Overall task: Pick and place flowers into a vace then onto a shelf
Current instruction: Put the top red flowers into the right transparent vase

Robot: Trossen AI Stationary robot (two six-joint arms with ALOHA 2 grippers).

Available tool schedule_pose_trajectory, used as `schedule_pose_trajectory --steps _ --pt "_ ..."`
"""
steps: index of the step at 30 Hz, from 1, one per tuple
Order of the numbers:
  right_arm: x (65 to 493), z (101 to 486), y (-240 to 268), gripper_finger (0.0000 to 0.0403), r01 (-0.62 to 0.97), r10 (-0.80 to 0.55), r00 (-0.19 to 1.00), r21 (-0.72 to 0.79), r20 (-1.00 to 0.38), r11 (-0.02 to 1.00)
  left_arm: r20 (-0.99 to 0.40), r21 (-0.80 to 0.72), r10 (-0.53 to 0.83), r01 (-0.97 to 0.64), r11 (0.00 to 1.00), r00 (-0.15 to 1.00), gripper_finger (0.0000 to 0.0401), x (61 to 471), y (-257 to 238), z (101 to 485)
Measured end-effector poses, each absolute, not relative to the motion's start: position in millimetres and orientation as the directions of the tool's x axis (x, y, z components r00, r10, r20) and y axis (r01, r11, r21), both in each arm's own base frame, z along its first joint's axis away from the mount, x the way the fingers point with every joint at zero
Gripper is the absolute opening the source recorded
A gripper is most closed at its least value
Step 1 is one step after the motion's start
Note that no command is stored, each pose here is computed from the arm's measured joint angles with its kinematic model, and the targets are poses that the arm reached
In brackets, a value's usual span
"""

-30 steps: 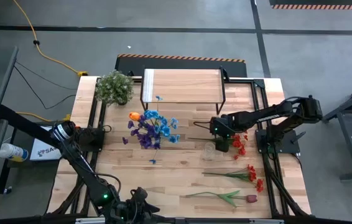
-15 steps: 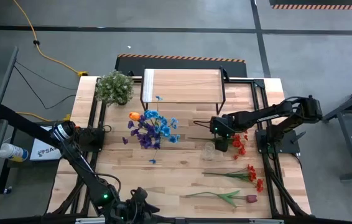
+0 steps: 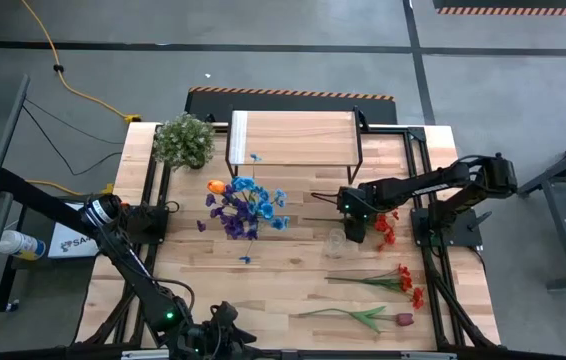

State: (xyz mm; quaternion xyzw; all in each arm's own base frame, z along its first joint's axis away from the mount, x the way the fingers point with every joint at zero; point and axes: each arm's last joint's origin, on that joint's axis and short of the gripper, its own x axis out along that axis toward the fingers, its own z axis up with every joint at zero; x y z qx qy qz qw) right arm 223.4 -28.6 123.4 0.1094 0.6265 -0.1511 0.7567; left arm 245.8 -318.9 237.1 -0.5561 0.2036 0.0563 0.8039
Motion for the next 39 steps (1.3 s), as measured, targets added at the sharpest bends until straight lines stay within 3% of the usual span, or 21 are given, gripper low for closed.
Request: schedule_pose_trajectory --steps 17,25,39 --pt "216.3 135.7 -25.2 0.0013 0.382 -0.004 0.201 0.075 -0.98 0.921 -0.391 -0.87 -0.139 -0.316 0.379 0.91 0.034 245.8 -319.0 237.1" --pt "194.1 163.1 -23.9 0.0019 0.443 -0.052 0.201 0.043 -0.978 0.895 -0.391 -0.87 -0.138 -0.316 0.379 0.91 0.034 245.7 -319.0 237.0" --pt "162.6 233.9 -20.7 0.0006 0.5 -0.101 0.412 0.132 -0.906 0.856 -0.388 -0.87 -0.13 -0.316 0.378 0.912 0.034 246.1 -318.6 237.2"
